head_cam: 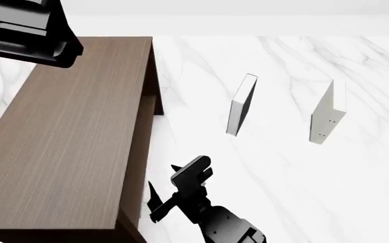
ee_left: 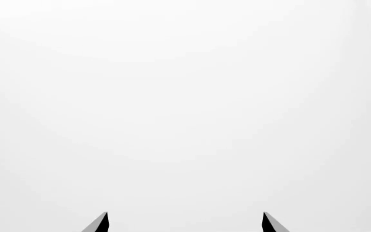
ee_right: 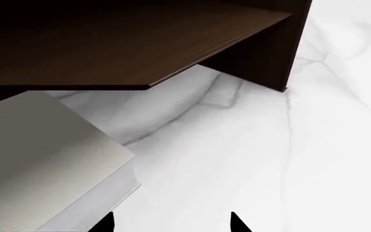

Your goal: Pick up the book on the right and place it under the cabinet shelf.

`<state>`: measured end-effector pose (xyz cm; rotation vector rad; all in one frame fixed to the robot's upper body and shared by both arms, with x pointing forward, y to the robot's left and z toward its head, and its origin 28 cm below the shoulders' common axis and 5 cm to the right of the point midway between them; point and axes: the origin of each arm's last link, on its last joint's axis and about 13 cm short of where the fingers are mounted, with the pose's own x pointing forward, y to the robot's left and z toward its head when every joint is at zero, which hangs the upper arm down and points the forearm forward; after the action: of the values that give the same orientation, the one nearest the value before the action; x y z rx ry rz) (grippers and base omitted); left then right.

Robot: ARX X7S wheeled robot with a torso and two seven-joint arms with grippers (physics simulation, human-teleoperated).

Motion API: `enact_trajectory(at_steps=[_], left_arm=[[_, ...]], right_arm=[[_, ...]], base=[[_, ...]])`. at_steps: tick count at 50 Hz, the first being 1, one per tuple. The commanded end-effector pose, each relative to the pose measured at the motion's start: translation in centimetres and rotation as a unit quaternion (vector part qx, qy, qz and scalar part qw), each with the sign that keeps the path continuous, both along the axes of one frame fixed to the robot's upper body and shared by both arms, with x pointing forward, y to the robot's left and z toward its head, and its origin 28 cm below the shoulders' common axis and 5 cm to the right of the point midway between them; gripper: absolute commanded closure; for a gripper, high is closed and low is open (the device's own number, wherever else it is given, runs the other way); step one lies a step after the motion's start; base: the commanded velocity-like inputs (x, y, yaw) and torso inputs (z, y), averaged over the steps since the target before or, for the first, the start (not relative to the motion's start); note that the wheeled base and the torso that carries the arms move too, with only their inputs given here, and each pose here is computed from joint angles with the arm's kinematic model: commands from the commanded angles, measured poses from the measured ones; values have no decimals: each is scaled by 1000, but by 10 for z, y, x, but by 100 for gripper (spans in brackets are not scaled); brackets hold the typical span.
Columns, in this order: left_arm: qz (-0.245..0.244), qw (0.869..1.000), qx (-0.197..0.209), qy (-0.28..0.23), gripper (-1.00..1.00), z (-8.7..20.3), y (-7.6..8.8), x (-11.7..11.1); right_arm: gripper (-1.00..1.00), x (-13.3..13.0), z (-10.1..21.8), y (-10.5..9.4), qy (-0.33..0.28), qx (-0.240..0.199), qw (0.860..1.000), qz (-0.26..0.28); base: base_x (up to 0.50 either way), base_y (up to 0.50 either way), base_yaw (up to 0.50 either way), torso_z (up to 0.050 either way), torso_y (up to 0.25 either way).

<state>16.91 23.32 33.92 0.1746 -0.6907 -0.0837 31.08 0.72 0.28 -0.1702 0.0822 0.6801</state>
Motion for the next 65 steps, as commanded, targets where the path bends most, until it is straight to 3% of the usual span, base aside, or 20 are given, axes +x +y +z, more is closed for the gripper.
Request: enact_trajectory(at_steps=[1,15,39,65], left_arm=[[0,1000,0,-2,-100,1,1,-2],[-2,1000,0,1,-100,-1,-1,1],[-6,1000,-1,6,-100,-4,-3,3],[-6,999,8,43,-100,-16,-7,11]], right_arm=[[-100,3,-27,-51,54,-73,979,-181],[-100,1,-23,-70,45,-52,974,-214],[-100,-26,26,-90,2,-12,977,-212],[-100,-47,121,-106,-83,40,976,-197]], base=[[0,0,-5,0,-10],[0,-1,-3,-2,-5],[0,0,0,0,-1],[0,0,0,0,0]])
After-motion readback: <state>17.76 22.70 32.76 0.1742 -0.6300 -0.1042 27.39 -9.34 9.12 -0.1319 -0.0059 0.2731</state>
